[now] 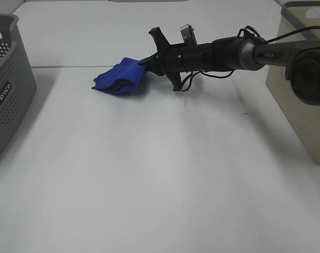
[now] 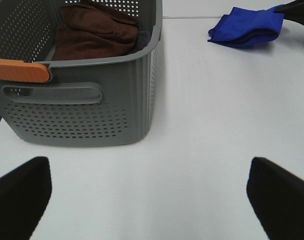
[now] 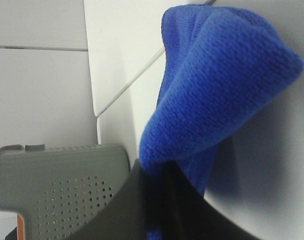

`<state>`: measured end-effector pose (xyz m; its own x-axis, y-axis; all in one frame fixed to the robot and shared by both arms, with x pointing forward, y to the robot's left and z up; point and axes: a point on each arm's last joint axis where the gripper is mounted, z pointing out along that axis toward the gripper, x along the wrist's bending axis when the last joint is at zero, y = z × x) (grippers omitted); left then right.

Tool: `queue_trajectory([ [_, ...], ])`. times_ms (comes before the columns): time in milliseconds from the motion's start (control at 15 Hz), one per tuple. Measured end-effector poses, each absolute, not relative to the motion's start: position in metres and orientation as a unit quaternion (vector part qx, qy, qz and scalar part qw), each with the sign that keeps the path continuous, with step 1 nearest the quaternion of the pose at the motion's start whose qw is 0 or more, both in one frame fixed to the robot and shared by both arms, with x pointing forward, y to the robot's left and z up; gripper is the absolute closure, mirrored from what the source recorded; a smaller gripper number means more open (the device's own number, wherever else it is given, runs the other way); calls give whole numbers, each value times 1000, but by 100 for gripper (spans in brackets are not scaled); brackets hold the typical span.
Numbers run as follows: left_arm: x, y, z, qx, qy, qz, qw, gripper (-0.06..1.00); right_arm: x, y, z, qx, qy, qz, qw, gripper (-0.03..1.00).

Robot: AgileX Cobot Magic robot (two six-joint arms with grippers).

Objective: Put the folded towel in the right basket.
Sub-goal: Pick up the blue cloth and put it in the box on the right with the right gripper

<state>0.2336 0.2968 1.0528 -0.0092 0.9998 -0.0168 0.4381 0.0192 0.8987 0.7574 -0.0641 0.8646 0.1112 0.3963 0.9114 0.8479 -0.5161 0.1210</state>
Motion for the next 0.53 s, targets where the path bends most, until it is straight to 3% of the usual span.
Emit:
queue_trajectory([
  [133,234,297,1053,594,605,371,378,-4,752,-62,889,-678,-492,-503,212,93],
  [400,234,297,1053,594,605,371,378,-4,732,-72,994,-600,-625,-489,108,93],
  [533,234,297,1053,594,605,371,378,-4,717,-83,1030,-569,-683,-455,53,93],
])
